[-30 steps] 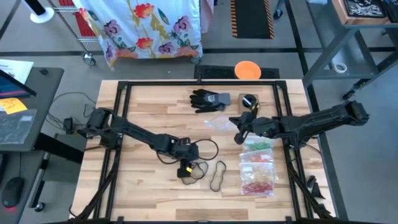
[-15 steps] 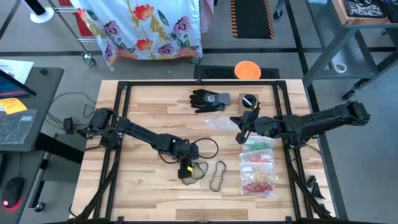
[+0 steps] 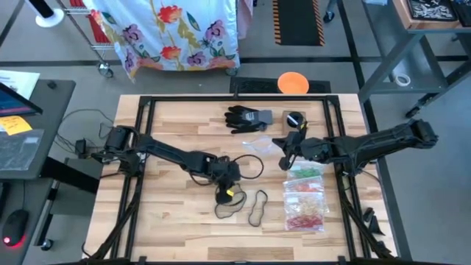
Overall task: Sort rubber bands
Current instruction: Put the black rubber band into the transparent zip bag
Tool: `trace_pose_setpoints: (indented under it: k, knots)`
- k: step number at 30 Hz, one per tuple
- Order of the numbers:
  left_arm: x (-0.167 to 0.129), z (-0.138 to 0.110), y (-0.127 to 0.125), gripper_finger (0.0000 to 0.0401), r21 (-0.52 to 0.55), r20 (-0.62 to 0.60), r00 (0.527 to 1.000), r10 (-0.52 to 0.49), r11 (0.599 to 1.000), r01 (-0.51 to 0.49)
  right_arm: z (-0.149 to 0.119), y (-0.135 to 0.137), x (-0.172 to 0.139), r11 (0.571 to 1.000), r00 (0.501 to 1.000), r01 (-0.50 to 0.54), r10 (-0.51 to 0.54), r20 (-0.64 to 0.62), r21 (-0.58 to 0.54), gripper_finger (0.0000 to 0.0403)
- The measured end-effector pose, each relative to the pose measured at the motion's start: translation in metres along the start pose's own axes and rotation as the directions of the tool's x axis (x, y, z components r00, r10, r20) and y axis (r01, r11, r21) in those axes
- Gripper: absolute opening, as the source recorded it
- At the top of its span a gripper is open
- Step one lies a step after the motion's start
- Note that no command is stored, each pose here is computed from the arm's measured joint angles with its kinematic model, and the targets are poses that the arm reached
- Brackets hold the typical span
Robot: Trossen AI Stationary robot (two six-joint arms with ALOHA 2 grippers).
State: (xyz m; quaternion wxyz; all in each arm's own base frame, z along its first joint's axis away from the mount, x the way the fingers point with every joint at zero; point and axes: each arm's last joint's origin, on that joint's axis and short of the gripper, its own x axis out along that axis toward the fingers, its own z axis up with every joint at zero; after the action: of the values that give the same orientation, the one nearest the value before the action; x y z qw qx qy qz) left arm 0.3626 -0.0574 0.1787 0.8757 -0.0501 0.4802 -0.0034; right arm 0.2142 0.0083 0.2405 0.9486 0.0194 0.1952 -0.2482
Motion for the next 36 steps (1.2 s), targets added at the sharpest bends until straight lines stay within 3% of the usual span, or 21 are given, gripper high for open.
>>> trace_pose_setpoints:
  k: [5, 7, 13, 16, 20, 25, 31, 36]
  knots:
    - [-0.022, 0.019, -0.009, 0.0003, 0.051, 0.049, 0.999, 0.001, 0.999, -0.004, -0.007, 0.005, 0.008, 0.999, 0.998, -0.042, 0.042, -0.052, 0.002, 0.0000]
    - [-0.036, 0.031, -0.015, 0.0002, 0.097, 0.124, 0.992, 0.006, 0.995, -0.018, -0.009, 0.007, 0.013, 0.999, 0.997, -0.041, 0.041, -0.065, 0.000, 0.0000]
    - [-0.076, 0.058, -0.026, 0.0001, 0.184, 0.325, 0.936, 0.136, 0.962, -0.203, -0.014, 0.008, 0.023, 0.999, 0.995, -0.038, 0.039, -0.093, 0.014, 0.0000]
    - [-0.099, 0.076, -0.024, 0.0001, 0.161, 0.434, 0.879, 0.196, 0.943, -0.290, -0.015, 0.006, 0.025, 0.998, 0.993, -0.053, 0.056, -0.107, 0.025, 0.0000]
    - [-0.118, 0.095, -0.014, 0.0001, 0.099, 0.492, 0.827, 0.272, 0.926, -0.364, -0.015, 0.006, 0.026, 0.998, 0.993, -0.051, 0.054, -0.107, 0.028, 0.0000]
    - [-0.134, 0.112, 0.005, 0.0000, 0.018, 0.552, 0.769, 0.323, 0.917, -0.399, -0.015, 0.007, 0.027, 0.998, 0.992, -0.053, 0.056, -0.111, 0.032, 0.0000]
    - [-0.135, 0.118, 0.037, 0.0000, -0.057, 0.543, 0.742, 0.394, 0.899, -0.435, -0.017, 0.007, 0.028, 0.998, 0.991, -0.051, 0.054, -0.121, 0.029, 0.0000]
    - [-0.131, 0.114, 0.051, 0.0000, -0.092, 0.501, 0.756, 0.421, 0.895, -0.437, -0.017, 0.007, 0.029, 0.998, 0.991, -0.051, 0.054, -0.119, 0.029, 0.0000]
